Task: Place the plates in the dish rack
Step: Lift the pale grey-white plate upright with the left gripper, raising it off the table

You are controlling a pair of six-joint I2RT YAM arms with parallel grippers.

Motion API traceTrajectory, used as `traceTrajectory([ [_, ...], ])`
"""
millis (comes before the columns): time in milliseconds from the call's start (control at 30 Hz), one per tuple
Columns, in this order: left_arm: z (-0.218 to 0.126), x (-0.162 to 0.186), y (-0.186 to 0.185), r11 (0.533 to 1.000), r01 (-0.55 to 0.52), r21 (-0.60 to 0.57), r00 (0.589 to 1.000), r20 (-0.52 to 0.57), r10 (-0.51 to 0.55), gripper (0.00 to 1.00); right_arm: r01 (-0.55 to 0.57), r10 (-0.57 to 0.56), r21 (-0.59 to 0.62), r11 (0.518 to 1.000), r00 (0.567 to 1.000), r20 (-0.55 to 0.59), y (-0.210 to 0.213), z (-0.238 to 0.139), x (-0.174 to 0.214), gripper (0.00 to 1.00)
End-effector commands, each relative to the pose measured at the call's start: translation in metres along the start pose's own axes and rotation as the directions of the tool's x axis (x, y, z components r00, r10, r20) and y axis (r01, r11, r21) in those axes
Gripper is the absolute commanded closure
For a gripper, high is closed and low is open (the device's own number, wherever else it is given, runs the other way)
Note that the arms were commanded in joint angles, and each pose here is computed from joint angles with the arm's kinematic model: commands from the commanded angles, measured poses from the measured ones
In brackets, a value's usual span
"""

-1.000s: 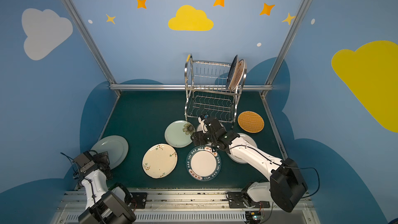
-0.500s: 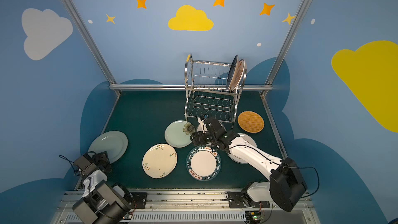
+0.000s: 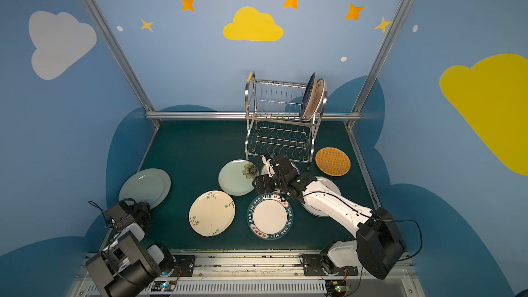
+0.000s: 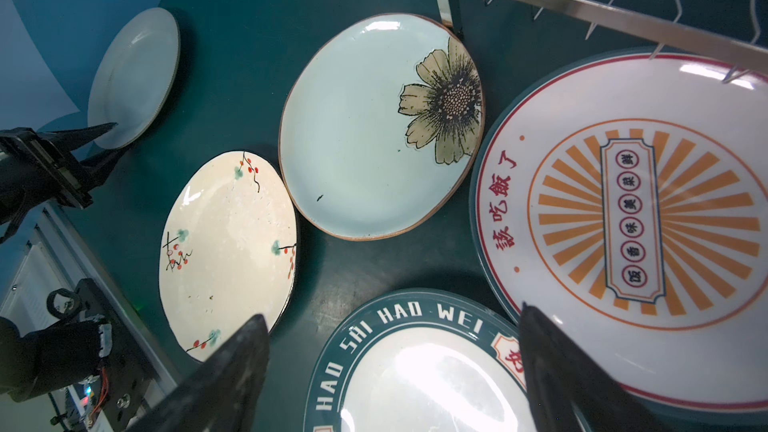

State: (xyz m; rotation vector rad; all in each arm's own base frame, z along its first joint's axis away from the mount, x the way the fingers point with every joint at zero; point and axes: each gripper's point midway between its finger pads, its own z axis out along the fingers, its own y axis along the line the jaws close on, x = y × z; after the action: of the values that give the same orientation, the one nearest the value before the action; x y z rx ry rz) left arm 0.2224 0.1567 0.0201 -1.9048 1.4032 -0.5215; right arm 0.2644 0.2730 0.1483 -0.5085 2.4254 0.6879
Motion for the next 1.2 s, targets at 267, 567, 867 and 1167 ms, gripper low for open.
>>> traceTrajectory([
  [267,0.008,0.015,0.018,0.998,0.016,-0.057,0.997,-0.070,-0.020,0.96,0.006,-0.006,-0.008,1.000,1.000,0.016,0.005,-0.007,-0.011,0.09],
  [567,-0.002,0.034,-0.030,0.989,-0.072,0.127,0.989,-0.119,0.087,0.96,0.004,-0.004,-0.016,1.000,1.000,0.004,0.006,-0.004,-0.010,0.09],
  [867,-0.002,0.068,-0.077,0.944,-0.087,0.319,0.956,-0.238,0.169,0.96,0.000,0.000,-0.008,1.000,1.000,0.000,0.004,-0.003,-0.010,0.09],
  [1167,0.002,0.094,-0.102,0.897,-0.085,0.433,0.926,-0.297,0.232,0.96,0.001,-0.001,-0.006,1.000,1.000,-0.003,0.004,-0.002,-0.010,0.09],
])
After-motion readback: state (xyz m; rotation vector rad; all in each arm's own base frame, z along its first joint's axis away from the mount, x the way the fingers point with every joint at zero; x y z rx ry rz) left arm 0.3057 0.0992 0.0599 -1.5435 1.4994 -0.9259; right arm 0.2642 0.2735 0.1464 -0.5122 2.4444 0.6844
